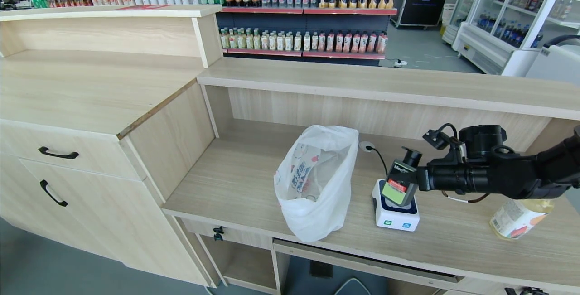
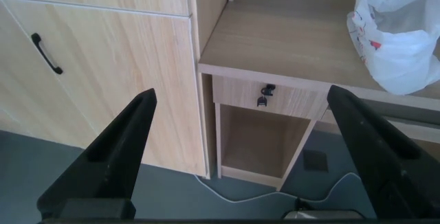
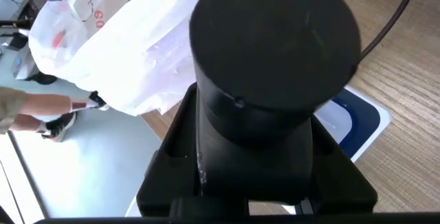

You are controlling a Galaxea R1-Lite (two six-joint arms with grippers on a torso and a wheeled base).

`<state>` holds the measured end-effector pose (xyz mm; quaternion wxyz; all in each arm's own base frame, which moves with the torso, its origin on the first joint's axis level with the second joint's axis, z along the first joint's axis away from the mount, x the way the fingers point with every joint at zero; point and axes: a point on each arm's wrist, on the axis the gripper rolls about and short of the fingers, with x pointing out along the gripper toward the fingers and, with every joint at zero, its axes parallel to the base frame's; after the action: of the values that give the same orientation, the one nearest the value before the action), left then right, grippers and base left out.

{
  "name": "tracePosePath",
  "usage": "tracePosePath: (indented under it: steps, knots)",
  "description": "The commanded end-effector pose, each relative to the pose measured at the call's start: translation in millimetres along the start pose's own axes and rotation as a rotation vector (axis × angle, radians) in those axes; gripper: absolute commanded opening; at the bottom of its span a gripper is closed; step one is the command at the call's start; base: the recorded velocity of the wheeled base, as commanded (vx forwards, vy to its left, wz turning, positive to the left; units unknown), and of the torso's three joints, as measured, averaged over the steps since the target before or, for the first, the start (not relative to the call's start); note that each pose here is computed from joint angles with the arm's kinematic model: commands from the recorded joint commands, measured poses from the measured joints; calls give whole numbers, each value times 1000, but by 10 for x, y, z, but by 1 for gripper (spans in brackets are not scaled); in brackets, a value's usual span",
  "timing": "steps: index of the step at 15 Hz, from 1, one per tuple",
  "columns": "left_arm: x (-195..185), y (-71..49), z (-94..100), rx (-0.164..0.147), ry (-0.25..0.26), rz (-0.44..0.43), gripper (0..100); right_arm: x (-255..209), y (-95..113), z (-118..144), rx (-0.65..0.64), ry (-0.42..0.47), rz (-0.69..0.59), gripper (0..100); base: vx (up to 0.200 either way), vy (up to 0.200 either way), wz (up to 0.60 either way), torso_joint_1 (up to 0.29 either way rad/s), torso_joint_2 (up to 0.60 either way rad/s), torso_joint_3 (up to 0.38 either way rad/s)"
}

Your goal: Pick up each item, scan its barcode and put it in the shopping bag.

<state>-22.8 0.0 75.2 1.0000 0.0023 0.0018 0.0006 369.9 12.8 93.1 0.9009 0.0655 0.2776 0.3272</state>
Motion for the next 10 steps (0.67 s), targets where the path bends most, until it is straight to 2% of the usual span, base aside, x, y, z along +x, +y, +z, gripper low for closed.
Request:
tracePosePath:
  steps: [1, 10]
  knots:
    - [0, 0, 0, 0, -1, 0, 100, 35, -4, -20, 1, 8, -1, 0, 0, 0, 0, 0, 0, 0]
    - [0, 0, 0, 0, -1, 0, 100, 31, 2, -52, 14, 18, 0, 0, 0, 0, 0, 0, 0, 0]
